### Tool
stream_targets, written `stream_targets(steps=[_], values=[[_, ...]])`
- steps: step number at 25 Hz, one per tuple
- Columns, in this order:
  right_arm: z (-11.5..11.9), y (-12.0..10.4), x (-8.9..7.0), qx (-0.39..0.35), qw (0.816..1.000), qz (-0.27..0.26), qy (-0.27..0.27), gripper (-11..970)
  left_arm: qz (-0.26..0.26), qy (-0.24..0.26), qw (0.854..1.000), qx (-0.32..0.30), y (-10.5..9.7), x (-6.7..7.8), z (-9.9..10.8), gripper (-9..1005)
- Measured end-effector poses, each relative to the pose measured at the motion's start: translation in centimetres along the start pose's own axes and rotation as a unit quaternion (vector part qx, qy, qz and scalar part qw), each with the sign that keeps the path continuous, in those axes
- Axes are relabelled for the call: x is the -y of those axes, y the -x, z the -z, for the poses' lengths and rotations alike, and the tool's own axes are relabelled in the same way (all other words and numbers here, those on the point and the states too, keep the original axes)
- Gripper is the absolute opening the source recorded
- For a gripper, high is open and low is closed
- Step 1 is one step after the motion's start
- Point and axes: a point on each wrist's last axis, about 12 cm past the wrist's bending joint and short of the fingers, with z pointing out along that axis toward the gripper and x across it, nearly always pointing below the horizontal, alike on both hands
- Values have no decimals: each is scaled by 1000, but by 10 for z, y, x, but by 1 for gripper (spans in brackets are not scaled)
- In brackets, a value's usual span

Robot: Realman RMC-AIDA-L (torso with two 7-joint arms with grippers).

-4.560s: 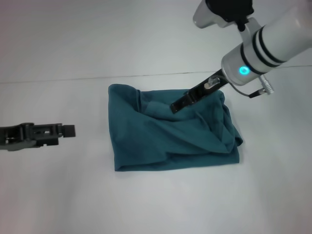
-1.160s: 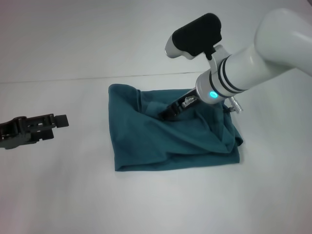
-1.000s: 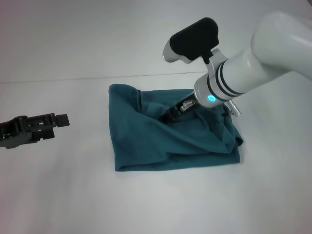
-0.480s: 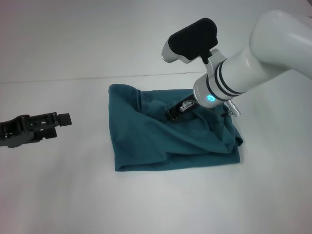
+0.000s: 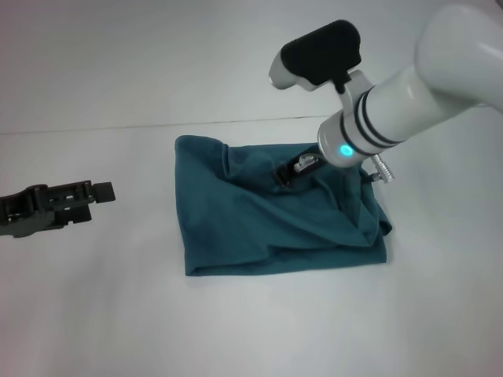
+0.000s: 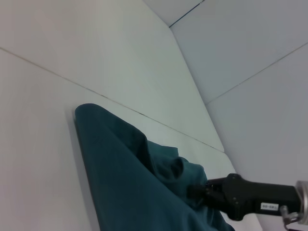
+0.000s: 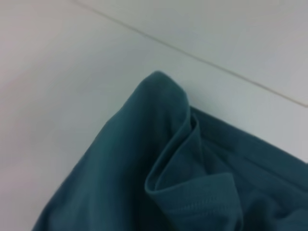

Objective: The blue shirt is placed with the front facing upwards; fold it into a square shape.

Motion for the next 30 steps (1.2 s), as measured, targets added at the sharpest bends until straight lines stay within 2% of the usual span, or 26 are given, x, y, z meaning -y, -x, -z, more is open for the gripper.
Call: stream_targets(steps=[3, 7, 13, 30], values=[[8, 2, 4, 11, 1000, -14, 0, 9, 0, 0, 1000, 0, 0, 0, 0, 885], [26, 3, 16, 28, 999, -32, -16, 15, 0, 0, 1000, 0, 0, 0, 0, 885], [40, 1, 28, 39, 997, -52, -38, 25, -1, 0, 1000, 0, 0, 0, 0, 885], [47, -1, 51, 46, 992, -64, -95, 52, 6, -1, 1000, -1, -3, -1, 0, 886]])
